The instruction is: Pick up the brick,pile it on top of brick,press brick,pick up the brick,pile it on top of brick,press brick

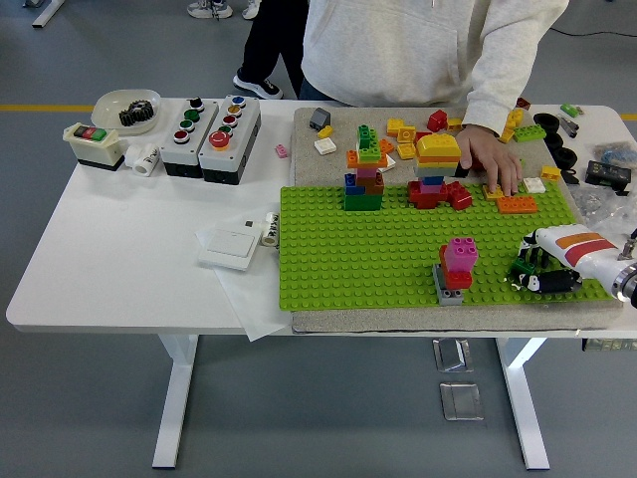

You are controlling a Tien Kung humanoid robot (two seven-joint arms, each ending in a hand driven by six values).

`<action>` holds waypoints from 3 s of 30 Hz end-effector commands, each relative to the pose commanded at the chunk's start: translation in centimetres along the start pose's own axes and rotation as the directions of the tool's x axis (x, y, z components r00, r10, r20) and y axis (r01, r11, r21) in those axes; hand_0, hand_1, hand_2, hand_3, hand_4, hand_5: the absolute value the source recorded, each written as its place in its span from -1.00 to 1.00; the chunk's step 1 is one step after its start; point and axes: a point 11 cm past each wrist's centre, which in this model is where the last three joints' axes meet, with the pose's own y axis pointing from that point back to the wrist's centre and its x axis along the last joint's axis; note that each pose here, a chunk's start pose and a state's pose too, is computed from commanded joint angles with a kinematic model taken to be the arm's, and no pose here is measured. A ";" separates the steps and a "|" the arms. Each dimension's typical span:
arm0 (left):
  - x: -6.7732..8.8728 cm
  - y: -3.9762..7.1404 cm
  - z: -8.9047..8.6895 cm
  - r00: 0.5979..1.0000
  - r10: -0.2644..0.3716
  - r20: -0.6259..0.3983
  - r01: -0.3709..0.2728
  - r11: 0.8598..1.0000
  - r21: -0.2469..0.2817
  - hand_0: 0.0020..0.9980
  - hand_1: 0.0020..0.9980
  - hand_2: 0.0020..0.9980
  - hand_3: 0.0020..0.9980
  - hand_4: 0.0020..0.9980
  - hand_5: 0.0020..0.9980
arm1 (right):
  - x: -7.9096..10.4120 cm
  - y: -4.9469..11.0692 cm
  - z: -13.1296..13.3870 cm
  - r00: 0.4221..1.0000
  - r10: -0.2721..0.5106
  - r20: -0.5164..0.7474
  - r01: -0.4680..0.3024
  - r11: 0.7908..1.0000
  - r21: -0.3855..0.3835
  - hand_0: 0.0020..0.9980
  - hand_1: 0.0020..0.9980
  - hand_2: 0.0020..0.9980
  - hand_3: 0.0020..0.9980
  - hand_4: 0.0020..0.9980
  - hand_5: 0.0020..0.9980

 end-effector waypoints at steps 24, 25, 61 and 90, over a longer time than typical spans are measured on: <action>0.0 0.0 -0.3 1.000 0.001 0.002 -0.001 1.000 0.008 0.58 0.43 0.21 0.07 0.05 0.02 | 3.2 1.1 0.6 0.996 0.090 -0.020 -0.090 0.996 0.009 -0.48 -0.36 -0.20 -0.12 0.27 -0.65; 0.0 0.0 -0.3 1.000 0.001 0.004 -0.001 1.000 0.008 0.58 0.43 0.21 0.07 0.05 0.02 | 3.5 1.3 0.6 0.995 0.100 -0.022 -0.100 0.995 0.012 -0.48 -0.36 -0.20 -0.12 0.27 -0.65; 0.5 0.0 -0.5 1.000 0.003 -0.006 -0.003 1.000 0.015 0.58 0.42 0.21 0.07 0.05 0.02 | 9.1 2.5 -9.3 0.990 0.133 -0.044 -0.111 0.936 0.334 -0.47 -0.35 -0.19 -0.11 0.28 -0.68; 0.9 0.1 -0.2 1.000 0.011 -0.012 -0.011 1.000 0.012 0.58 0.42 0.21 0.07 0.06 0.02 | 8.3 1.7 -10.7 0.992 0.095 -0.085 -0.057 0.927 0.370 -0.43 -0.31 -0.17 -0.10 0.32 -0.67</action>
